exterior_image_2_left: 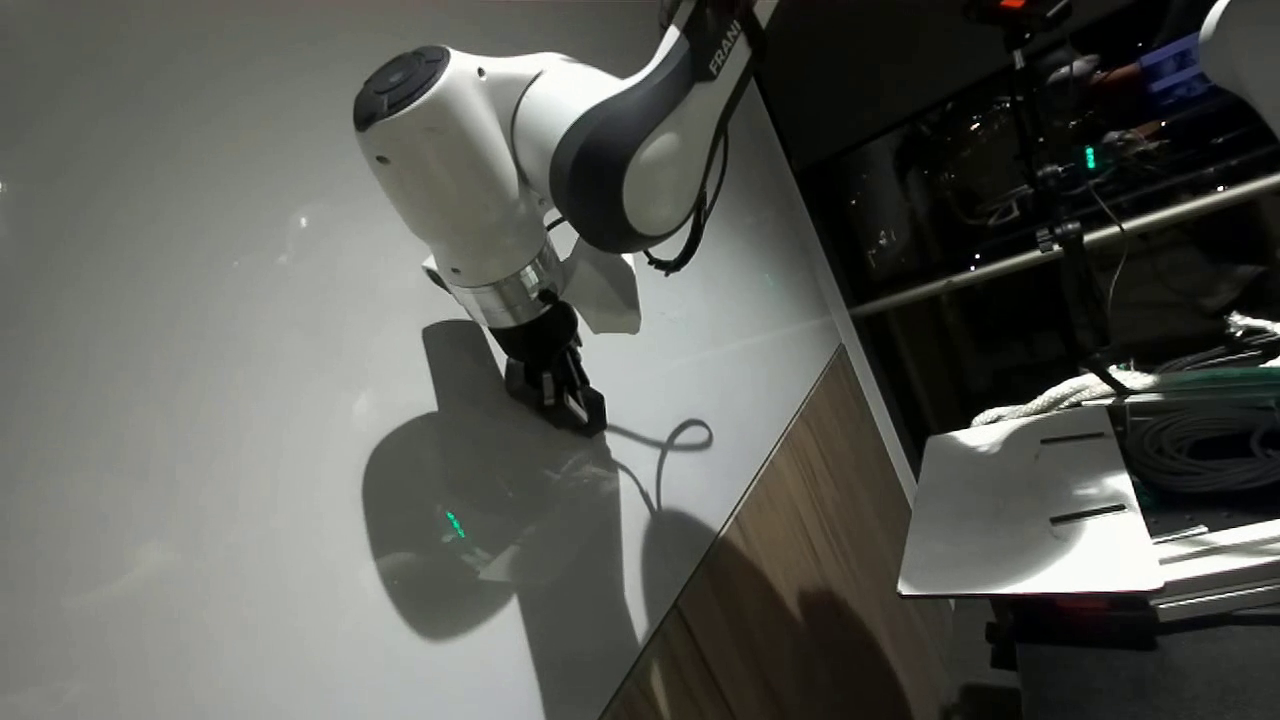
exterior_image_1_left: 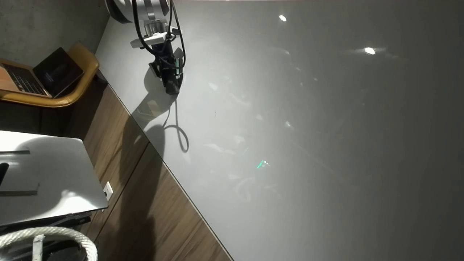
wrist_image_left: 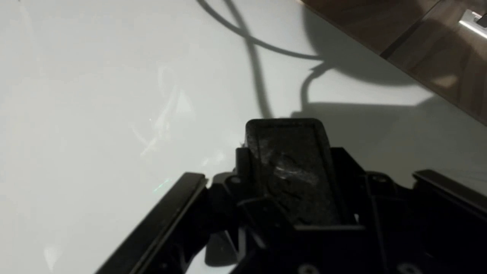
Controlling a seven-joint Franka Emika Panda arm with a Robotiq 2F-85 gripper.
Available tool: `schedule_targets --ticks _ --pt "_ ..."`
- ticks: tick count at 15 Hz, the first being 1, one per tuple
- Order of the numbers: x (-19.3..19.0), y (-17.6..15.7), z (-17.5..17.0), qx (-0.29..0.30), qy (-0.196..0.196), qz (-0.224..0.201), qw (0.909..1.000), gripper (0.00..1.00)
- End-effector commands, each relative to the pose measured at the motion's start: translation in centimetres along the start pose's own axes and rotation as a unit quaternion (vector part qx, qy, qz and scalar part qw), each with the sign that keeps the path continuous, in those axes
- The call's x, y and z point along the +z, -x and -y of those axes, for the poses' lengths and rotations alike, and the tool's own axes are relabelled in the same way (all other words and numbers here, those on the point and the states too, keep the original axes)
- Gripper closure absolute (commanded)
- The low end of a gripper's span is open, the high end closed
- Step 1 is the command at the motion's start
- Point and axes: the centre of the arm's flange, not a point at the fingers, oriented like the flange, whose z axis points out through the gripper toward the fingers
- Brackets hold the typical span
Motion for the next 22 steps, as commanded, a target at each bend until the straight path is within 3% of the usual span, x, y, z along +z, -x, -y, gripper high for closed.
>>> schedule_targets --ticks 1,5,10,16,22 --pt "-2.0 -4.2 2.3 -0.013 -0.006 -0.021 0.9997 0.7" --pt "-2.5 -5.1 3.0 -0.022 -0.001 -0.024 0.9995 0.7" --pt "0.3 -3.9 -1.5 -0.002 0.019 0.004 0.9998 0.7" --pt "3.4 -0.5 -10.0 0.052 0.036 0.06 0.9963 0.7" --pt "6.9 4.7 -19.0 0.111 0.056 0.101 0.9871 0.7"
